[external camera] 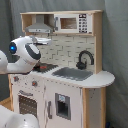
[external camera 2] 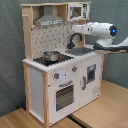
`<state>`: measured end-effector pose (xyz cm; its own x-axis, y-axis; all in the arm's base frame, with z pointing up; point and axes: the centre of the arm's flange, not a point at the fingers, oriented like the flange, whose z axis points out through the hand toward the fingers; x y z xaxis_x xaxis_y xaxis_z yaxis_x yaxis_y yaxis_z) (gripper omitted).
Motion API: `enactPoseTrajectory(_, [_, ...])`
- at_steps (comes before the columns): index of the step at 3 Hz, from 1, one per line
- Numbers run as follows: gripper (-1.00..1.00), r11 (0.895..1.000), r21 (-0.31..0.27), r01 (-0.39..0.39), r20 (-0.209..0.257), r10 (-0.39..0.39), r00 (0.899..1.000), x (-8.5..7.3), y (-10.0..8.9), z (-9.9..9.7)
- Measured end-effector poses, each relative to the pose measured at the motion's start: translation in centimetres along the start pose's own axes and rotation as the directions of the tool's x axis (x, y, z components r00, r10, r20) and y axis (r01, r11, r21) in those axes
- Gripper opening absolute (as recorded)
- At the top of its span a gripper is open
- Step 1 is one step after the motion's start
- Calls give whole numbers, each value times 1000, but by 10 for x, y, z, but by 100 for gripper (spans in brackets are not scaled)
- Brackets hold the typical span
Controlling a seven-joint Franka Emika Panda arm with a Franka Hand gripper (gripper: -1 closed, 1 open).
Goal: Play with the kitchen
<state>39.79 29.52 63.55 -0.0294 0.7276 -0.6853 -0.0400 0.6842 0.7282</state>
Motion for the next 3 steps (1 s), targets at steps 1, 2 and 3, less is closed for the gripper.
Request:
enactPoseTrajectory(1, [100,998,9,-67,102,66,993,-56,-4,12])
enactPoseTrajectory(2, [100,996,21,-83,126,80,989,-74,-7,35])
enactPoseTrajectory(3, [100,995,27,-93,135,89,987,-80,-8,55])
